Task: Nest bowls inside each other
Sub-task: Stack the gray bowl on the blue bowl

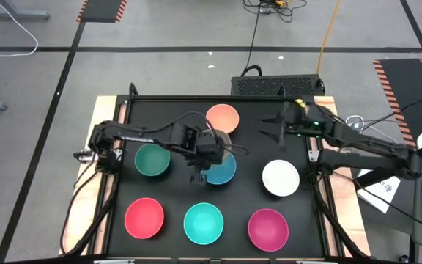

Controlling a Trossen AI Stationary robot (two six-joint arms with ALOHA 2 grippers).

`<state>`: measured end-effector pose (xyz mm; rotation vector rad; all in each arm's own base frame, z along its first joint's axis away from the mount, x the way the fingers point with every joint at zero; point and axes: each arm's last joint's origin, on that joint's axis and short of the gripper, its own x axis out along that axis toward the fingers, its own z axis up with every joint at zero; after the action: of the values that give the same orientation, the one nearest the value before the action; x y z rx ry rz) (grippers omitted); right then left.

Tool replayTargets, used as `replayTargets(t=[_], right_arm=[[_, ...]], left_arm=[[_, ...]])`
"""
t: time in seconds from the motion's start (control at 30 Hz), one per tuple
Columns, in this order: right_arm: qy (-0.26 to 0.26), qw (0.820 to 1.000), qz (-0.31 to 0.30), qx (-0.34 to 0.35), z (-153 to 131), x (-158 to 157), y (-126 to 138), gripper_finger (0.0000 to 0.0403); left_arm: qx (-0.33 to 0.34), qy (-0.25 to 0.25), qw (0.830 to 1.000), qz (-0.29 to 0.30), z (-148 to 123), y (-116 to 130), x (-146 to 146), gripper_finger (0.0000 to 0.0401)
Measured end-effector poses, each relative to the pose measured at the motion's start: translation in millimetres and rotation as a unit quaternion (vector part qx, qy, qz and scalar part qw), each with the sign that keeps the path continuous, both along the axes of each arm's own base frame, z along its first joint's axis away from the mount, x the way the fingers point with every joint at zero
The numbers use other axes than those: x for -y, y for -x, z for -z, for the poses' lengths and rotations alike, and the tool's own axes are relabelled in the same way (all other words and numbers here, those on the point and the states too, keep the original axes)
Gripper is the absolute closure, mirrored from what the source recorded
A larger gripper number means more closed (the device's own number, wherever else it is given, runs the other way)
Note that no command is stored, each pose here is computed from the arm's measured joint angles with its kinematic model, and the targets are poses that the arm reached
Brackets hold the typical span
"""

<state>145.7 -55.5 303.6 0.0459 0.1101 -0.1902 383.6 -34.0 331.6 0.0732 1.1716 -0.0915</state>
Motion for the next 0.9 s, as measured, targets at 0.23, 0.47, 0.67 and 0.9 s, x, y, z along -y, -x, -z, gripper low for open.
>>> replayTargets(t=[0.23, 0.47, 0.67, 0.9], right_arm=[[-0.007, 1.000, -0.006, 0.029, 12.4, -15.5, 32.0, 0.0197], [-0.027, 0.999, -0.017, 0.022, 25.8, -19.0, 38.7, 0.0197], [-0.032, 0.999, -0.023, 0.019, 27.1, -20.1, 37.6, 0.0197], [-0.036, 0.999, -0.033, 0.022, 26.6, -22.5, 36.7, 0.0197]], left_arm=[[-0.009, 0.013, 1.000, 0.004, 11.2, -7.8, 3.2, 0.0396], [-0.029, 0.027, 0.999, 0.013, 28.7, -17.2, 16.4, 0.0396], [-0.041, 0.028, 0.998, 0.026, 43.1, -23.4, 33.3, 0.0396], [-0.022, 0.025, 0.998, 0.056, 53.2, -31.4, 54.4, 0.0396]])
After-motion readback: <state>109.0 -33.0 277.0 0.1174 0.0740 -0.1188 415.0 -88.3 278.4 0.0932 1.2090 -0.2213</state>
